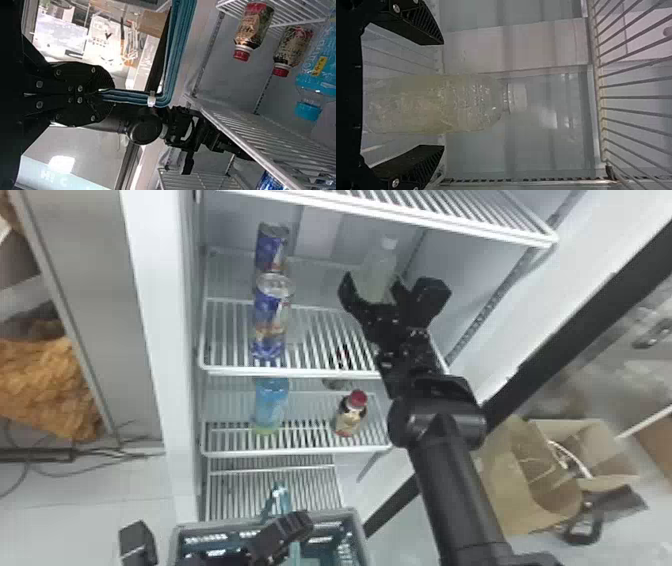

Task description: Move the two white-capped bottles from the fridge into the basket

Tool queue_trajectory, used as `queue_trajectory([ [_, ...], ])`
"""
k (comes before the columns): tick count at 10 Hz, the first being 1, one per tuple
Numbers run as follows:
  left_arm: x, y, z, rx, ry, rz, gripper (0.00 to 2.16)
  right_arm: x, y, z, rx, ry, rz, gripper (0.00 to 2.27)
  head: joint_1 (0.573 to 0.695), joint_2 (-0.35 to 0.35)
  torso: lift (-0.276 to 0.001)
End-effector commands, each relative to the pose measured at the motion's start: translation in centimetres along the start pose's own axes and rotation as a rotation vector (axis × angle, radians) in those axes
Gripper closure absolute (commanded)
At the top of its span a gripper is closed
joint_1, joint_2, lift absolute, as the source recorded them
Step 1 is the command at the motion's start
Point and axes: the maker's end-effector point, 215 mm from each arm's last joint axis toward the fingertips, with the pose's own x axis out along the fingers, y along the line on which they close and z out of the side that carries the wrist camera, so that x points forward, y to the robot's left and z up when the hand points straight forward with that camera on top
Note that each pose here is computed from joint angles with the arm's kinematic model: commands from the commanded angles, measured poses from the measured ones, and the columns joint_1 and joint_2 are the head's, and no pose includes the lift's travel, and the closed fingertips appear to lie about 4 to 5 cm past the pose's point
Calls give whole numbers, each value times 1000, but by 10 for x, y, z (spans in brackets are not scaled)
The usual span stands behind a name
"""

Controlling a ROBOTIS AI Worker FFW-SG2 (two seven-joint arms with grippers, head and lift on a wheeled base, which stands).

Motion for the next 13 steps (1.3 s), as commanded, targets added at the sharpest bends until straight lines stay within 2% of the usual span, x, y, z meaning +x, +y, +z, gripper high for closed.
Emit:
queue_trajectory([
  [1,0,0,0,0,0,0,1161,6,1,-5,0,15,3,142,695,-350,0],
  [2,1,-1,1,2,1,-1,1161,10,7,-6,15,19,15,216,695,-350,0],
  [5,1,-2,2,5,-1,-2,1161,16,8,-4,21,21,15,660,695,-350,0],
  [8,0,-1,2,6,-1,-1,1161,15,10,2,17,5,18,788,695,-350,0],
  [11,0,-2,2,5,-1,-1,1161,7,14,14,25,-24,27,788,695,-350,0],
  [13,0,-1,2,4,1,0,1161,-12,23,28,17,-43,52,788,695,-350,0],
])
